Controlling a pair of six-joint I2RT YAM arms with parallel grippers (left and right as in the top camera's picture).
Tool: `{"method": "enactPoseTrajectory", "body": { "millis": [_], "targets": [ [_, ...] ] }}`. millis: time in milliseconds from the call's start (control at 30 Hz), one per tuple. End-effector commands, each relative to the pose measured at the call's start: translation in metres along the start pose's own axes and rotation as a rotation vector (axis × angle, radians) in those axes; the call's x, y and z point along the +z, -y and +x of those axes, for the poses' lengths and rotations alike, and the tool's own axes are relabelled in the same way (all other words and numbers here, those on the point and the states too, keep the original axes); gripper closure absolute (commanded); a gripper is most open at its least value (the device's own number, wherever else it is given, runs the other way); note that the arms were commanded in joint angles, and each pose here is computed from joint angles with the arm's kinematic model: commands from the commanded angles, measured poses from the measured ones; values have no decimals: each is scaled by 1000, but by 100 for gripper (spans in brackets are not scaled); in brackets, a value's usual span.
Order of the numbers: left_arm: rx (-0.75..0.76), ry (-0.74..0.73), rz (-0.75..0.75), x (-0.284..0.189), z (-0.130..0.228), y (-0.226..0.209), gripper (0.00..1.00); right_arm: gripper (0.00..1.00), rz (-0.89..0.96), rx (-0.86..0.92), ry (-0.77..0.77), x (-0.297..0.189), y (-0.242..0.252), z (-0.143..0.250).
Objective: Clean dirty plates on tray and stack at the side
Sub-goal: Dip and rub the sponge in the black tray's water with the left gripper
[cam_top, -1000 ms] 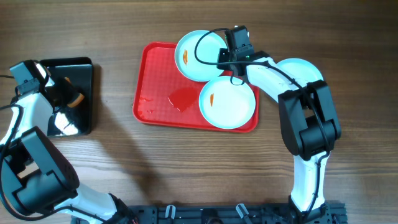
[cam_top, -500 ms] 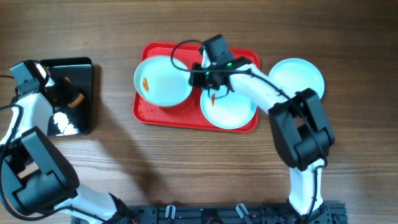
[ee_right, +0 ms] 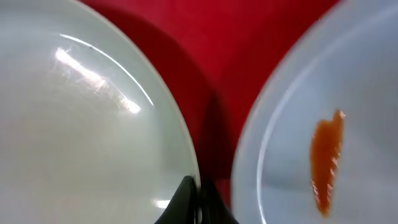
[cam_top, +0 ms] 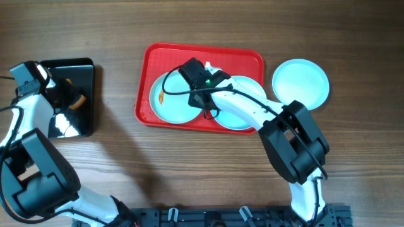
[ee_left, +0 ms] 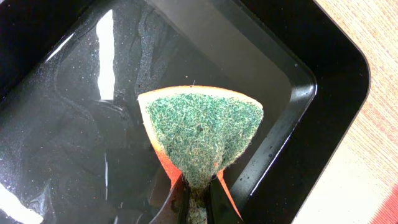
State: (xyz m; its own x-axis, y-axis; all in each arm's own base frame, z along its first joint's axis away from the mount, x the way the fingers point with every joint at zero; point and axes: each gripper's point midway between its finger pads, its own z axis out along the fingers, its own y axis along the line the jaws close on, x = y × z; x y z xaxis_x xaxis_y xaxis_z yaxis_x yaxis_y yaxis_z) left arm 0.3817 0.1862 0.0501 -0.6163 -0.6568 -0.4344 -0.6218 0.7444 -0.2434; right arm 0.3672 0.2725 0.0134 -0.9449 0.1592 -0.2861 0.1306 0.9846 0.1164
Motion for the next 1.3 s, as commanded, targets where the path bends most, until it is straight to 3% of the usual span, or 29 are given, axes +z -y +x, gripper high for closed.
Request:
{"method": "enactPoseTrajectory", "body": {
  "millis": [0, 433, 733, 833, 933, 1067, 1200, 1267],
  "targets": [
    [16, 12, 15, -5, -3, 2, 96, 96, -32, -118, 25, -5, -8, -6],
    [41, 67, 58, -14, -16, 12, 96, 96, -88, -105, 8, -5, -19, -3],
    [10, -149, -76, 36, 51, -27, 96, 96, -88, -106, 7, -5, -19, -2],
    [19, -73, -46, 10, 27, -15, 96, 95, -88, -106, 8, -5, -19, -3],
    [54, 155, 81, -57, -27, 21, 96, 96, -92, -105, 11, -5, -20, -3],
    [93, 411, 149, -136, -69, 44, 96, 96, -96, -107, 16, -5, -21, -4],
    [84, 406, 152, -135, -68, 43, 96, 96, -95, -108, 15, -5, -21, -4],
    [86, 372, 227, -130, -66, 48, 96, 96, -95, -108, 15, -5, -21, -4]
  ]
}}
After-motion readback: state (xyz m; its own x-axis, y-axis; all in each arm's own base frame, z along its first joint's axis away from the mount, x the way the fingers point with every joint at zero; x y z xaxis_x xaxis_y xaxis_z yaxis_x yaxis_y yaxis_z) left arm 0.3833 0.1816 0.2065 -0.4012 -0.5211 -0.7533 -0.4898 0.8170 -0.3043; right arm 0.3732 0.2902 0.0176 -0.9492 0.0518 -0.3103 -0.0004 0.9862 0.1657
